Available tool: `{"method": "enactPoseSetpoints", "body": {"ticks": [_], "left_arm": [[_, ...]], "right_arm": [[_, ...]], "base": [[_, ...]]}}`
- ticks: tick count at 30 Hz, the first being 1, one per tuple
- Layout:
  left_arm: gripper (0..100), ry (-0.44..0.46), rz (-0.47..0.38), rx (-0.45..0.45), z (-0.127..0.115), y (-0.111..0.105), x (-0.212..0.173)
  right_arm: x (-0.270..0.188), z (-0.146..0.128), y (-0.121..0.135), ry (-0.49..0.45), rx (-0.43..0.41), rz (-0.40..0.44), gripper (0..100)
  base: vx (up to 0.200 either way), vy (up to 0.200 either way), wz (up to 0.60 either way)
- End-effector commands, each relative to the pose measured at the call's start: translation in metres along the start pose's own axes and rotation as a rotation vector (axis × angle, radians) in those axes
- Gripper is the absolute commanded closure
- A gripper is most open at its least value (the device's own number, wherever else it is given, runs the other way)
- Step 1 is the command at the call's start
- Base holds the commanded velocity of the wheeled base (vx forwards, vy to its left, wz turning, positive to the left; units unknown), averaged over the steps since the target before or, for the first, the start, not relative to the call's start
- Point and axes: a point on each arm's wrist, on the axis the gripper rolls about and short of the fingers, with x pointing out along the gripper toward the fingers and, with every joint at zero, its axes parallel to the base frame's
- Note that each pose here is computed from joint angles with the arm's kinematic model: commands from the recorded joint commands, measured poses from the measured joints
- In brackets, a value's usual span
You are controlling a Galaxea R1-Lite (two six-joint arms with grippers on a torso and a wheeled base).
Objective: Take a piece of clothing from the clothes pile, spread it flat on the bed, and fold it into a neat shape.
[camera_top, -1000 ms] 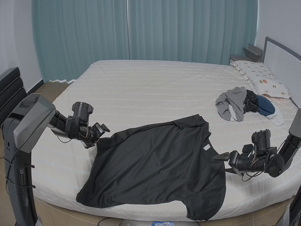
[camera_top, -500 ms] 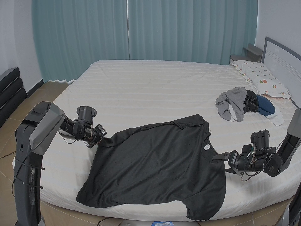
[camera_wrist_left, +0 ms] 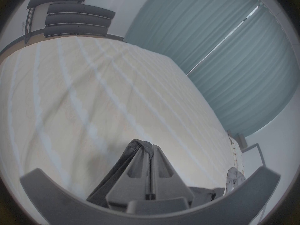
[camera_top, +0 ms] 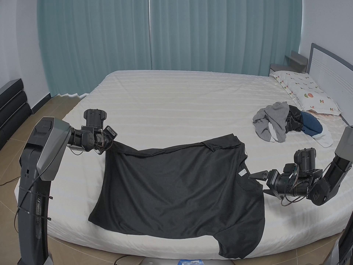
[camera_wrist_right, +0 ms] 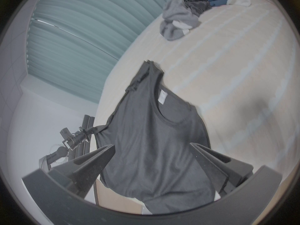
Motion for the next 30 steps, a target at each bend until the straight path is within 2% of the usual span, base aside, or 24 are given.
{"method": "enactPoseSetpoints", "body": {"ticks": [1, 8, 11, 14, 18, 23, 27, 30], "left_arm": [[100, -0.008, 0.005, -0.004, 0.001, 0.003, 0.006], [100, -0.009, 0.004, -0.004, 0.0, 0.004, 0.007], [100, -0.016, -0.002, -0.003, 0.003, 0.001, 0.004], [100, -0.023, -0.004, -0.001, 0.006, 0.0, 0.003], [100, -0.079, -0.012, -0.023, 0.035, 0.003, -0.008], [100, -0.12, -0.016, 0.004, 0.052, 0.006, -0.011], [100, -0.127, -0.017, 0.009, 0.055, 0.006, -0.01], [100, -0.143, -0.015, 0.008, 0.056, 0.003, -0.011]], "right_arm": [[0.023, 0.016, 0.004, -0.064, -0.004, -0.005, 0], [0.067, 0.041, 0.018, -0.123, -0.025, -0.039, 0], [0.106, 0.05, 0.025, -0.136, -0.036, -0.091, 0], [0.124, 0.057, 0.024, -0.149, -0.038, -0.122, 0], [0.153, 0.07, 0.024, -0.145, -0.03, -0.169, 0], [0.172, 0.077, 0.023, -0.181, -0.042, -0.17, 0], [0.18, 0.081, 0.022, -0.196, -0.07, -0.166, 0], [0.19, 0.087, 0.022, -0.218, -0.124, -0.161, 0]], "base": [[0.0, 0.0, 0.0], [0.0, 0.0, 0.0], [0.0, 0.0, 0.0], [0.0, 0.0, 0.0], [0.0, 0.0, 0.0], [0.0, 0.0, 0.0], [0.0, 0.0, 0.0], [0.0, 0.0, 0.0]]}}
